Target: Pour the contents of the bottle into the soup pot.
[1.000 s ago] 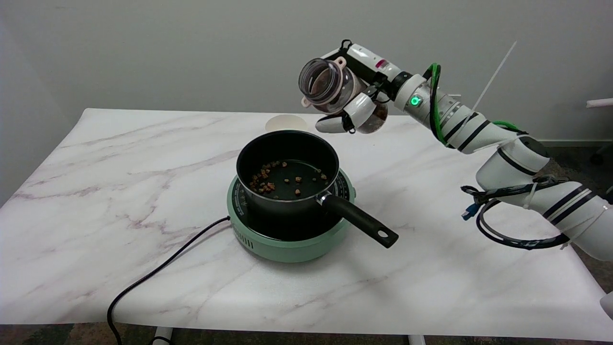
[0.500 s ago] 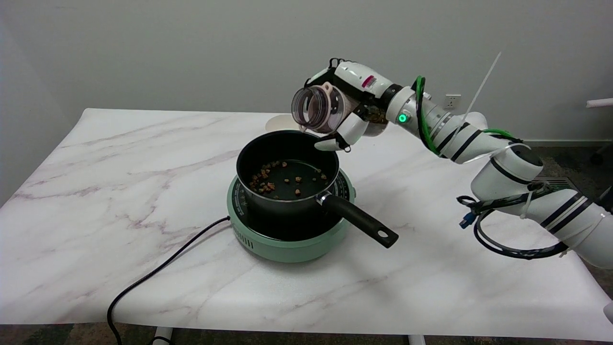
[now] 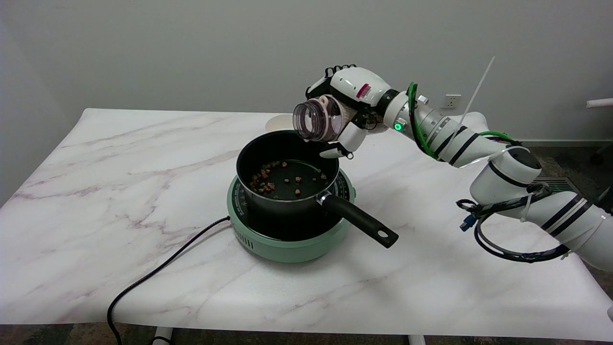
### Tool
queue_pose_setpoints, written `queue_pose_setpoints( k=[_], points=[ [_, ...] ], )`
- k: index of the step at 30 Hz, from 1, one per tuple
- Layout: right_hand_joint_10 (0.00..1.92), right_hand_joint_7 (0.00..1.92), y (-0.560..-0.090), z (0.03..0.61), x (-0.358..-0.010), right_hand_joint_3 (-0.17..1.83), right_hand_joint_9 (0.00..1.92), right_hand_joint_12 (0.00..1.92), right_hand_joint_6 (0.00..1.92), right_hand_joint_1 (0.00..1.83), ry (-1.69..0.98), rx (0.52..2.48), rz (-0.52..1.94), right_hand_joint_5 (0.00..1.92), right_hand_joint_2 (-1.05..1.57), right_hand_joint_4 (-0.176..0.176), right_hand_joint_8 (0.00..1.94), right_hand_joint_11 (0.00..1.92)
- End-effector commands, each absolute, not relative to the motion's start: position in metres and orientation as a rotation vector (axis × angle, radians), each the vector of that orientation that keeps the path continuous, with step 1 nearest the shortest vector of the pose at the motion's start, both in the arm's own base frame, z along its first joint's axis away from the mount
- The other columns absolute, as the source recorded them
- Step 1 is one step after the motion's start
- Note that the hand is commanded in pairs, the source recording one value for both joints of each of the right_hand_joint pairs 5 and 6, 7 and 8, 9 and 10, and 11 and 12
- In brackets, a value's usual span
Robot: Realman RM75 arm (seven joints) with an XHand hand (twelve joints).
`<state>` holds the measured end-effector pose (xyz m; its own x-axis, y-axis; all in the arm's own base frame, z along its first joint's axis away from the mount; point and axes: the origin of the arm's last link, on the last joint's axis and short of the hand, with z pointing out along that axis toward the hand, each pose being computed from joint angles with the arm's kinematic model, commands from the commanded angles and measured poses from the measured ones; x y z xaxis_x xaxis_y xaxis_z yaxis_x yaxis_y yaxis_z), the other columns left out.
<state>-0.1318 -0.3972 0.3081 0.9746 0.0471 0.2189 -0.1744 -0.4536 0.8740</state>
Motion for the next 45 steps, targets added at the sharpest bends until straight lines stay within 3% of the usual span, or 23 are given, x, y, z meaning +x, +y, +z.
queue_pose_setpoints(
  k=[1, 29, 45],
  points=[
    [1.55, 1.92, -0.399, 0.309, -0.126, 0.70, 1.55, 1.30, 1.92, 1.47, 0.049, 2.022, 0.154, 1.92, 1.29, 0.000, 1.92, 1.30],
    [1.48, 1.92, -0.396, 0.295, -0.101, 0.83, 1.48, 1.27, 1.92, 1.45, 0.387, 2.070, -0.085, 1.92, 1.26, 0.000, 1.92, 1.27],
    [1.45, 1.92, -0.394, 0.289, -0.092, 0.84, 1.45, 1.25, 1.92, 1.45, 0.442, 2.091, -0.109, 1.92, 1.23, 0.000, 1.92, 1.25]
  ],
)
